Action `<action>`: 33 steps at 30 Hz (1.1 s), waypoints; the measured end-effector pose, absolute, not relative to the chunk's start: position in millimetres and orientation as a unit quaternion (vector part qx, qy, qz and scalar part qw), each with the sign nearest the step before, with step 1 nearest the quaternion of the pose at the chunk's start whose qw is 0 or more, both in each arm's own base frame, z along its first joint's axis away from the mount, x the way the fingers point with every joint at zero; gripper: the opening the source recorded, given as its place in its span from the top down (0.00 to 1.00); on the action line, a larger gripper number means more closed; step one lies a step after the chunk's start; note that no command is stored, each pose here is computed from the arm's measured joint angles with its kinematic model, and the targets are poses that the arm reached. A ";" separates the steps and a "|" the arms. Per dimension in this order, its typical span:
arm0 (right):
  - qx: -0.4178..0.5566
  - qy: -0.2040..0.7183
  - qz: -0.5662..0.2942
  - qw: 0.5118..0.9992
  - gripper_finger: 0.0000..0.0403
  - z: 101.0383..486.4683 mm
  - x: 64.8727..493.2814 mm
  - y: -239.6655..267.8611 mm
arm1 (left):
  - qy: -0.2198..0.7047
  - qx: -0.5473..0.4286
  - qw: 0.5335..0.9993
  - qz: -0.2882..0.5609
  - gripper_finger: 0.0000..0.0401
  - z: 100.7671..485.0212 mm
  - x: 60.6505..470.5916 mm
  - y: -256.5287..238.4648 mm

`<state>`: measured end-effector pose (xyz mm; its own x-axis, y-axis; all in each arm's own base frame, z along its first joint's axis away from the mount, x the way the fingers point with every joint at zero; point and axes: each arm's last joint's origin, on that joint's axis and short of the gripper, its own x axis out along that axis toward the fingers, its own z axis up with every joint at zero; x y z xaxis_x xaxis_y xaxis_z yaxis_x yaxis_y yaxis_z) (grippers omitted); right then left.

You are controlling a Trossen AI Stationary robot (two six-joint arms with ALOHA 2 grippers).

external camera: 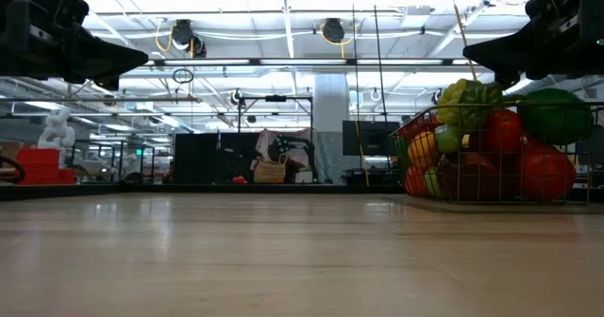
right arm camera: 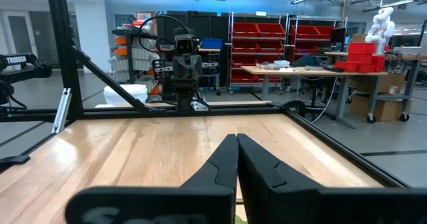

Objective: Build produce basket
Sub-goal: Return to Home Position

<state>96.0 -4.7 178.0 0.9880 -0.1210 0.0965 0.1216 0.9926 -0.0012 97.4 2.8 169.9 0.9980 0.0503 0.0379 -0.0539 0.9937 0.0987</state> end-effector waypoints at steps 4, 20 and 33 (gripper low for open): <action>-0.004 -0.048 -0.061 0.997 1.00 178.0 96.0 -4.7 | -0.018 0.050 0.998 0.026 0.92 169.9 97.4 2.9; 0.023 -0.049 -0.045 0.997 1.00 178.0 96.1 -3.9 | -0.018 0.050 0.998 0.026 0.92 169.8 97.4 2.8; 0.020 -0.048 -0.005 0.999 1.00 178.0 96.2 -1.6 | -0.018 0.050 0.998 0.026 0.92 169.8 97.4 2.8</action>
<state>96.2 -1.6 178.0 0.9952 -0.0119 0.0966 0.0080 0.9991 0.0410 97.4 2.8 169.8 0.9980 0.0505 0.0376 -0.0540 0.9937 0.0984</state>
